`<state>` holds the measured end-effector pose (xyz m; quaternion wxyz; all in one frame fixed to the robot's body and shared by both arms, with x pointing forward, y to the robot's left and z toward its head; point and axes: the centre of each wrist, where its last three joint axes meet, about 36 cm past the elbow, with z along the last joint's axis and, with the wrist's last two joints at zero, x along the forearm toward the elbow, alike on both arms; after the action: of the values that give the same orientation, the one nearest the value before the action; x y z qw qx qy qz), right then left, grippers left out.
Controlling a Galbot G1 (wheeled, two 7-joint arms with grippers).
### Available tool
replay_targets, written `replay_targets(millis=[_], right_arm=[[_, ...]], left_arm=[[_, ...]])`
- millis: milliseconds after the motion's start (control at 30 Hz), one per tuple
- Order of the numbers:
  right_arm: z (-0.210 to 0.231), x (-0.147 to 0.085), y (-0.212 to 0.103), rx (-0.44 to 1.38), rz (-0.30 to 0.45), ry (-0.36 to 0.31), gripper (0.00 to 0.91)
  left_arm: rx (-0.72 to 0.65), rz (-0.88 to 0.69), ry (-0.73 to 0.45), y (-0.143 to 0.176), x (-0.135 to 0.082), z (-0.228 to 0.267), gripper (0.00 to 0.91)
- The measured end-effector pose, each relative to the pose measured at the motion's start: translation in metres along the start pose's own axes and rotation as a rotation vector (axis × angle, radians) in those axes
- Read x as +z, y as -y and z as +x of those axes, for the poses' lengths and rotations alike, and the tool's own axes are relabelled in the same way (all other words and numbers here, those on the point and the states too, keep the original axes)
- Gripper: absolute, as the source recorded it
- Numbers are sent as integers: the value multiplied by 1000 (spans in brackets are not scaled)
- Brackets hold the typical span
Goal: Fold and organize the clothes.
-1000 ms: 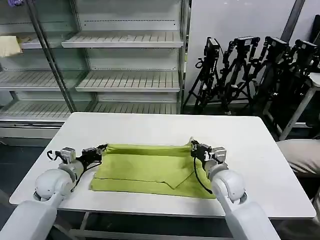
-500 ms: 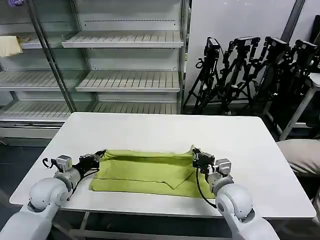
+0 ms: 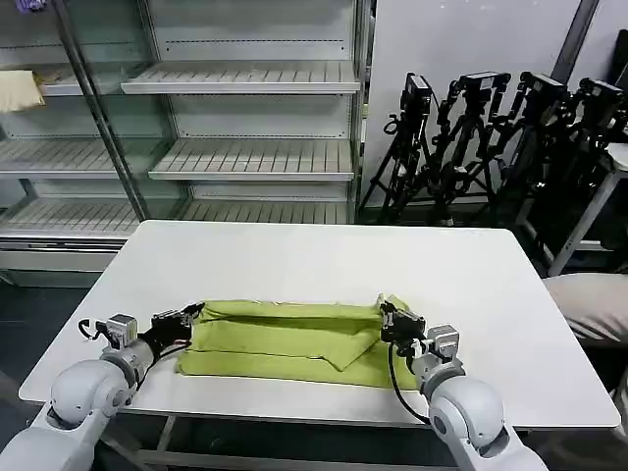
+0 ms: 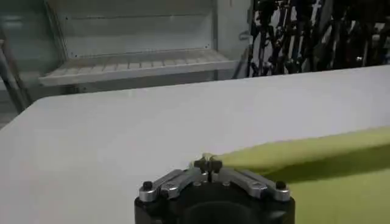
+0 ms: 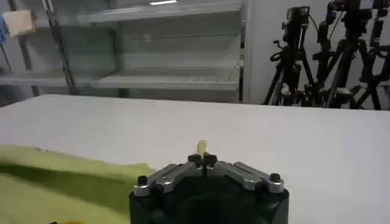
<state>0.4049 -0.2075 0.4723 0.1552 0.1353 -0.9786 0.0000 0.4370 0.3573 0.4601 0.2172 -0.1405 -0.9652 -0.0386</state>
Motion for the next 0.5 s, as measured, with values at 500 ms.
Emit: replay_targets(millis=[500], right_arm=[[-2, 7, 6, 16, 3, -17, 0]], left_arm=[[9, -27, -17, 6, 2, 2, 20]])
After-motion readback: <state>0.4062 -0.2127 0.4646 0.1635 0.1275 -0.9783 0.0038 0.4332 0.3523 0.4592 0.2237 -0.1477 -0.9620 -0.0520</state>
